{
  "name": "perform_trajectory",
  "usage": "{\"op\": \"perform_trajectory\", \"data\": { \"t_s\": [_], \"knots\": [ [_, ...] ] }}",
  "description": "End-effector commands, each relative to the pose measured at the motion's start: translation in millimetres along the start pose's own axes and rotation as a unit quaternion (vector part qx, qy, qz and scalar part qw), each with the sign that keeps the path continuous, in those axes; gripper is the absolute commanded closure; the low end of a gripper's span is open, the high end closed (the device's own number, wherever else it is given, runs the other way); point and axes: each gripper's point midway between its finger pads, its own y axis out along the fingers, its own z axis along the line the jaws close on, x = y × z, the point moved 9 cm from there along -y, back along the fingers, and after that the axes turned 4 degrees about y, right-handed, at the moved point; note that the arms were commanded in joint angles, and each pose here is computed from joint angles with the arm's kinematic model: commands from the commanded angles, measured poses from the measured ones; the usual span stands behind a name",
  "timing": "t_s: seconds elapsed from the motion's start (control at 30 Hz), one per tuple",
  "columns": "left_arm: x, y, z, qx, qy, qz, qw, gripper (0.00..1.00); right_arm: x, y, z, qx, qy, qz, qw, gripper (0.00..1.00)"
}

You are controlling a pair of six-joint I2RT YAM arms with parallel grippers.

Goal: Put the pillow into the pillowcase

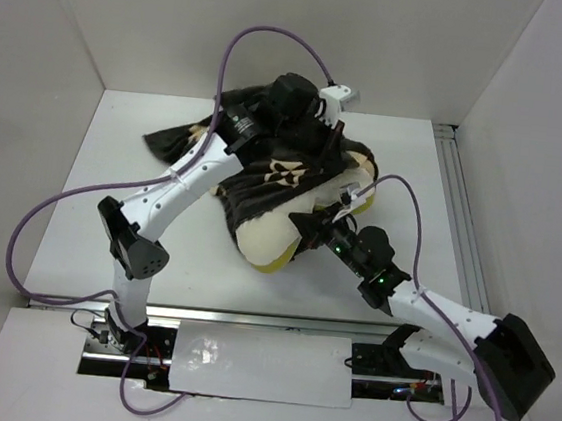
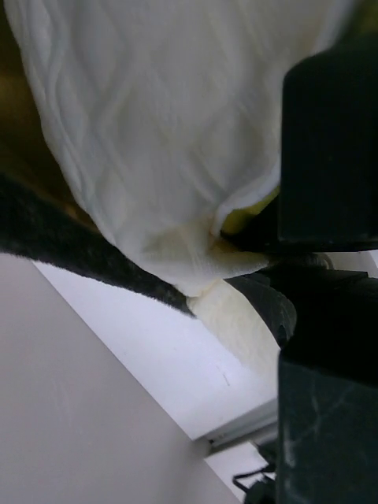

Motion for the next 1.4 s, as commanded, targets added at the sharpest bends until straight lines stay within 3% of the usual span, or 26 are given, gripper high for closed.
{"op": "perform_trajectory", "data": {
  "t_s": [0.0,0.2,0.27,0.47,0.57,0.63,0.67,0.73,0.77,0.8,0.83,0.97,1.13,1.17,1.2,1.23,1.27,1.33,1.37],
  "knots": [
    [24.5,-39.3,-77.0,-0.118,0.051,-0.065,0.99,1.0,52.9,28.4,2.1,-0.02,-0.034,-0.149,0.988,1.0],
    [15.4,-45.3,-95.5,-0.148,0.036,-0.046,0.987,1.0,69.3,61.9,-20.1,-0.065,-0.008,-0.195,0.979,1.0],
    [11.0,-47.1,-90.7,-0.118,0.03,-0.044,0.992,1.0,72.8,65.4,-31.7,-0.078,0.006,-0.202,0.976,1.0],
    [-3.6,-20.4,-67.6,-0.065,0.005,-0.014,0.998,1.0,76.3,53.5,-29.2,-0.078,0.008,-0.171,0.982,1.0],
    [-12.0,-6.2,-64.2,-0.112,-0.005,0.018,0.994,1.0,64.8,34.5,-34.5,-0.112,0.015,-0.15,0.982,1.0],
    [-20.3,8.4,-64.5,-0.134,0.001,0.041,0.99,0.83,58.9,19.9,-38.2,-0.144,0.039,-0.147,0.978,1.0],
    [-20.6,11.0,-65.1,-0.147,0.006,0.044,0.988,0.56,48.5,11.7,-44.8,-0.168,0.045,-0.14,0.975,1.0],
    [-25.0,14.2,-67.3,-0.153,0.013,0.056,0.987,0.3,37.4,-4.3,-49.1,-0.205,0.075,-0.123,0.968,0.92],
    [-27.3,11.9,-66.8,-0.153,0.018,0.06,0.986,0.07,28.2,-12.8,-56.2,-0.239,0.088,-0.115,0.96,0.88],
    [-28.3,8.7,-66.6,-0.147,0.018,0.06,0.987,0.0,21.8,-19.5,-59.1,-0.26,0.098,-0.104,0.955,0.81],
    [-36.9,9.5,-62.7,-0.135,0.017,0.071,0.988,0.0,16.9,-30.9,-59.4,-0.282,0.111,-0.085,0.949,0.68],
    [-45.1,-11.7,-45.2,-0.042,0.002,0.044,0.998,0.0,0.2,-60.6,-60.1,-0.329,0.142,-0.039,0.933,0.35],
    [-56.2,-60.2,-16.0,0.036,-0.059,-0.01,0.998,0.0,8.5,-78.2,-47.5,-0.349,0.13,0.033,0.927,0.19],
    [-67.2,-63.8,4.5,0.062,-0.092,-0.004,0.994,0.0,1.5,-84.6,-49.0,-0.37,0.112,0.087,0.918,0.15],
    [-67.5,-74.4,13.2,0.085,-0.105,-0.02,0.991,0.0,9.3,-79.4,-43.7,-0.37,0.109,0.115,0.915,0.07],
    [-71.3,-77.7,24.8,0.106,-0.123,-0.025,0.986,0.0,14.8,-82.3,-39.3,-0.371,0.105,0.128,0.914,0.05],
    [-84.5,-77.6,50.1,0.139,-0.155,-0.017,0.978,0.0,4.8,-86.2,-43.3,-0.396,0.091,0.193,0.893,0.0],
    [-93.8,-80.1,69.2,0.154,-0.187,-0.014,0.97,0.0,15.4,-77.5,-30.3,-0.378,0.084,0.241,0.89,0.0],
    [-105.6,-77.4,88.3,0.174,-0.208,0.001,0.963,0.0,8.5,-77.0,-30.5,-0.371,0.061,0.303,0.876,0.0]
  ]
}}
